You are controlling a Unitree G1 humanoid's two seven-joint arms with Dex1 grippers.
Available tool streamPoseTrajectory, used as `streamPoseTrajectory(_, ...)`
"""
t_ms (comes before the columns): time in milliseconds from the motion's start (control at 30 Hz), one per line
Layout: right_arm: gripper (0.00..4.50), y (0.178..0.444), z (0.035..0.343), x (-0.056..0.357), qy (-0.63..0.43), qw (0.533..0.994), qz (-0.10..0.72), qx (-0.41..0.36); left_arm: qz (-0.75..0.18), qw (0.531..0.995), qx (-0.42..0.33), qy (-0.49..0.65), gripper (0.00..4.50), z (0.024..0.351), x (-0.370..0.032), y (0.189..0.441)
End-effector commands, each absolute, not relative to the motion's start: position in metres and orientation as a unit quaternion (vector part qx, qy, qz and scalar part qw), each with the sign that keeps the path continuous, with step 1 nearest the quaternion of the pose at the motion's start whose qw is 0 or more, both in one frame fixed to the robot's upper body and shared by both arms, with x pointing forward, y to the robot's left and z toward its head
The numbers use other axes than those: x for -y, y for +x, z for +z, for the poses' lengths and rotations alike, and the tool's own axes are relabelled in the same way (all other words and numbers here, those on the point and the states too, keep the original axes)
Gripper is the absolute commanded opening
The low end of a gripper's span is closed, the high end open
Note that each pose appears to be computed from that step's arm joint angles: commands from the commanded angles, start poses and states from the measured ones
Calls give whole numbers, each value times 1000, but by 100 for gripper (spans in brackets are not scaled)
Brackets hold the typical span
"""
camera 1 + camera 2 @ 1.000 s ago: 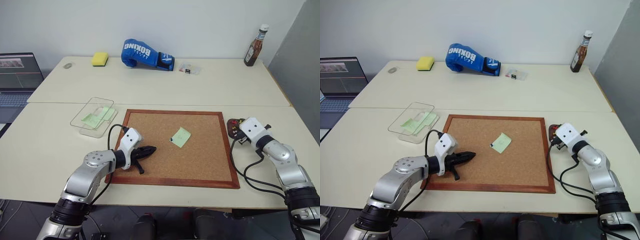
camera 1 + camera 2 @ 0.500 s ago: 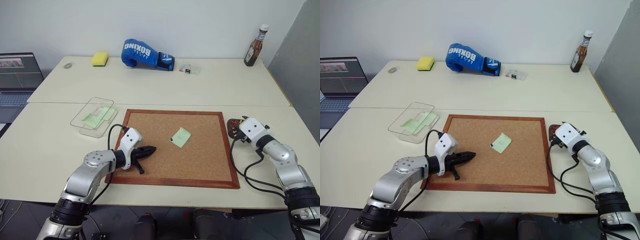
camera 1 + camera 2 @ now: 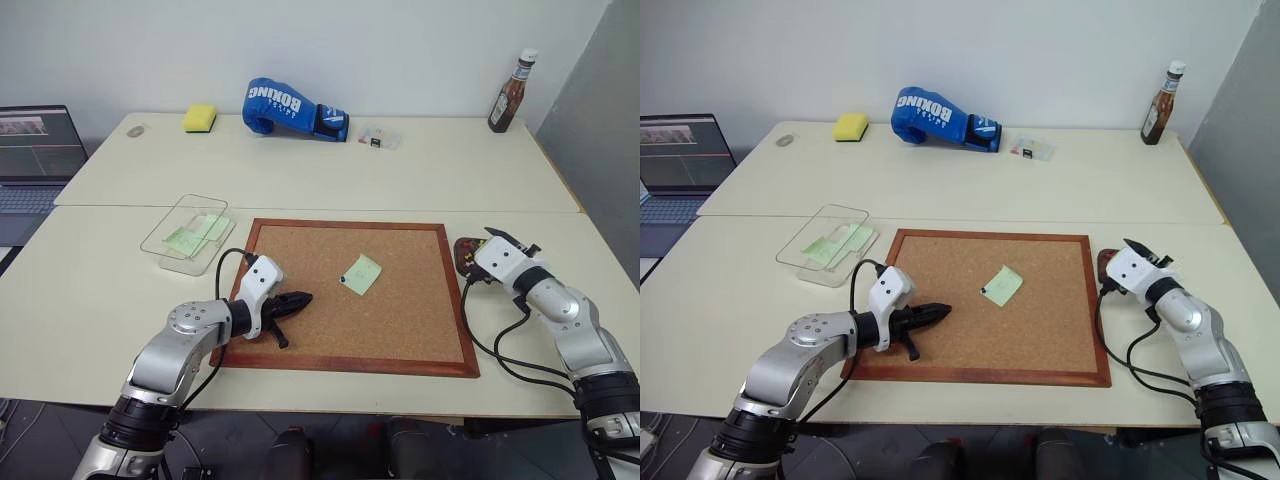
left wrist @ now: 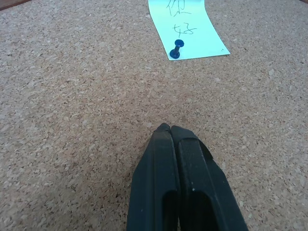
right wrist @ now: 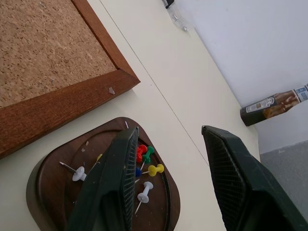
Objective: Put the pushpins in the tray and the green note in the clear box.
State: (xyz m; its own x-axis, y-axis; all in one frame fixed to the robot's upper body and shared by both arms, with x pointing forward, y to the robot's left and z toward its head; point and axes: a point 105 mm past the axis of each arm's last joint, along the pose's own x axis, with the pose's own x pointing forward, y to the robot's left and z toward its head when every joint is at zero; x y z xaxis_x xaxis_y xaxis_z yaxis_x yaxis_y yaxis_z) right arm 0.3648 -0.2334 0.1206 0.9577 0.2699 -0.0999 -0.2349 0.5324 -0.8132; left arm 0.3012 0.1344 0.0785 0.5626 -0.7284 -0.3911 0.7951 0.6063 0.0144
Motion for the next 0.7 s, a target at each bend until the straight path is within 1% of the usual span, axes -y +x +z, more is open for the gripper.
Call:
streamPoseTrajectory(33, 223, 367, 134, 234, -460, 877, 134, 40, -428, 875, -202, 96, 0, 67, -138, 298)
streamPoseTrajectory(133, 223, 365, 135, 229, -414, 898, 146, 41, -428, 876, -202, 96, 0, 67, -138, 298)
streamPoseTrajectory(200, 223, 361, 136, 210, -307, 932, 187, 42, -428, 875, -203, 96, 0, 67, -138, 298)
streamPoseTrajectory(267, 223, 353, 140, 187, -216, 945, 243, 44, -428, 875, -204, 95, 0, 67, -138, 298)
streamPoseTrajectory(367, 223, 339, 144, 151, -150, 935, 318, 47, -427, 876, -204, 94, 0, 67, -139, 298)
streamPoseTrajectory(467, 223, 326, 143, 118, -121, 917, 377, 41, -426, 876, -204, 93, 0, 67, -139, 298)
streamPoseTrajectory(567, 223, 317, 135, 87, -116, 898, 423, 34, -425, 877, -204, 90, 0, 67, -139, 299)
streamPoseTrajectory(700, 223, 312, 125, 52, -111, 874, 472, 29, -420, 880, -204, 84, 0, 67, -140, 300)
